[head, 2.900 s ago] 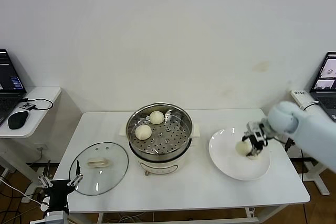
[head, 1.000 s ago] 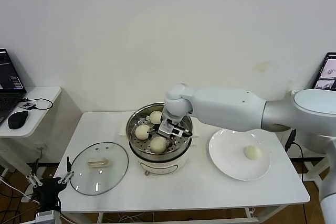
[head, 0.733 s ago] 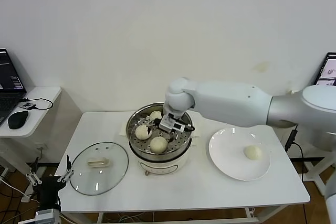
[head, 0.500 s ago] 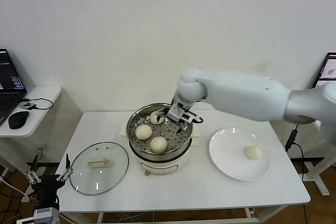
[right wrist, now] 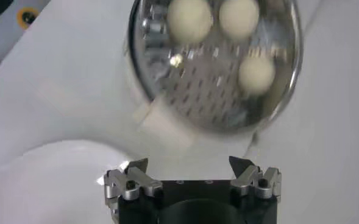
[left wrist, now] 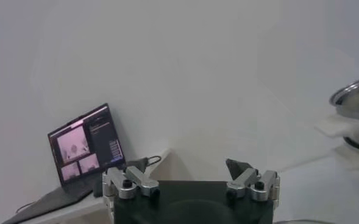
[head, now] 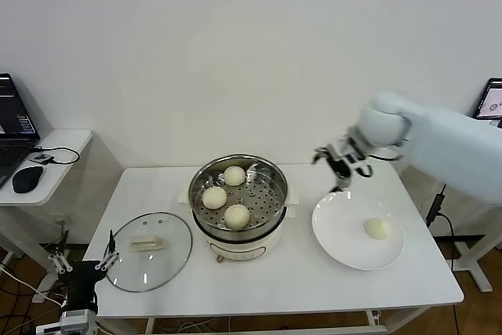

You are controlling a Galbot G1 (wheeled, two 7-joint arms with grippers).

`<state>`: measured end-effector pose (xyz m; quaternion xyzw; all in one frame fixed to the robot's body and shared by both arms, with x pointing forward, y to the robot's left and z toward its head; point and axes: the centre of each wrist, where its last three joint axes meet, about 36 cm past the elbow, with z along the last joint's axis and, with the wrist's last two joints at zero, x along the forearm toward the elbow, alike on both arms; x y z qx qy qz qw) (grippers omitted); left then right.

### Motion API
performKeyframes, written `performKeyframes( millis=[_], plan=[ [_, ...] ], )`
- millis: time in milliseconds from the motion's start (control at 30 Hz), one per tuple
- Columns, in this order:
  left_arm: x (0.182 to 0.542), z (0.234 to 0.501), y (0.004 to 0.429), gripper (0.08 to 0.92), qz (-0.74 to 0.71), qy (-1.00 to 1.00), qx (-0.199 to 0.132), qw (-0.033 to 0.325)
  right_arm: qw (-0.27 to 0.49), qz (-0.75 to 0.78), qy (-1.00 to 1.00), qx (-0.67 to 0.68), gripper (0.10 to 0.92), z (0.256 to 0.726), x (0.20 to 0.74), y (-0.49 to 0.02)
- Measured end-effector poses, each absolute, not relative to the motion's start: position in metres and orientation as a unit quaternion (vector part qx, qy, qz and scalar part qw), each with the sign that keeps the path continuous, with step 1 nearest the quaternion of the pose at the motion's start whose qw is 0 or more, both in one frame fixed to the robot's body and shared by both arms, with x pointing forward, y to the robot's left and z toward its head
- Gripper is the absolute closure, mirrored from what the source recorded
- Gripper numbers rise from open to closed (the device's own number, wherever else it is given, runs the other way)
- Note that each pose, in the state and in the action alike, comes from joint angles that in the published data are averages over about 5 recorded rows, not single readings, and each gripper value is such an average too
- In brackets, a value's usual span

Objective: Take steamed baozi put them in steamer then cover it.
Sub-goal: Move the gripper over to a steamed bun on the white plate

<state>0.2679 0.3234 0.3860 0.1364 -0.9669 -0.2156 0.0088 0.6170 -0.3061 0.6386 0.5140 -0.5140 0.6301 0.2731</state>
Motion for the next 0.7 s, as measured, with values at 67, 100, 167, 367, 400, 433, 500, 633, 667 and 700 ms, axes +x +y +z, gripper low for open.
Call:
performKeyframes(
  millis=[67, 100, 167, 367, 400, 433, 500, 633, 667, 700],
  plan=[
    [0.268, 0.386, 0.321, 0.177, -0.216, -0.967, 0.134, 0.009, 0.293, 0.621, -0.524, 0.503, 0.2, 0.625, 0.611, -0.33],
    [0.268, 0.386, 0.32, 0.177, -0.216, -0.967, 0.133, 0.01, 0.302, 0.617, -0.528, 0.499, 0.2, 0.618, 0.608, -0.34],
    [0.267, 0.385, 0.319, 0.177, -0.216, -0.967, 0.131, 0.011, 0.319, 0.61, -0.535, 0.491, 0.2, 0.603, 0.601, -0.359],
    [0.265, 0.384, 0.316, 0.177, -0.216, -0.968, 0.13, 0.014, 0.359, 0.595, -0.546, 0.469, 0.2, 0.565, 0.588, -0.4],
    [0.264, 0.384, 0.316, 0.177, -0.216, -0.968, 0.13, 0.015, 0.364, 0.593, -0.546, 0.465, 0.2, 0.56, 0.586, -0.404],
    [0.263, 0.384, 0.316, 0.177, -0.215, -0.968, 0.131, 0.015, 0.37, 0.592, -0.547, 0.462, 0.2, 0.554, 0.585, -0.409],
    [0.262, 0.385, 0.315, 0.177, -0.215, -0.968, 0.132, 0.015, 0.379, 0.591, -0.547, 0.456, 0.2, 0.543, 0.584, -0.416],
    [0.26, 0.387, 0.316, 0.177, -0.215, -0.967, 0.134, 0.015, 0.392, 0.59, -0.546, 0.447, 0.2, 0.525, 0.585, -0.425],
    [0.259, 0.387, 0.316, 0.177, -0.214, -0.967, 0.134, 0.015, 0.394, 0.59, -0.546, 0.445, 0.2, 0.52, 0.586, -0.427],
    [0.259, 0.387, 0.316, 0.177, -0.214, -0.967, 0.135, 0.015, 0.397, 0.59, -0.546, 0.444, 0.2, 0.516, 0.587, -0.428]
  ],
)
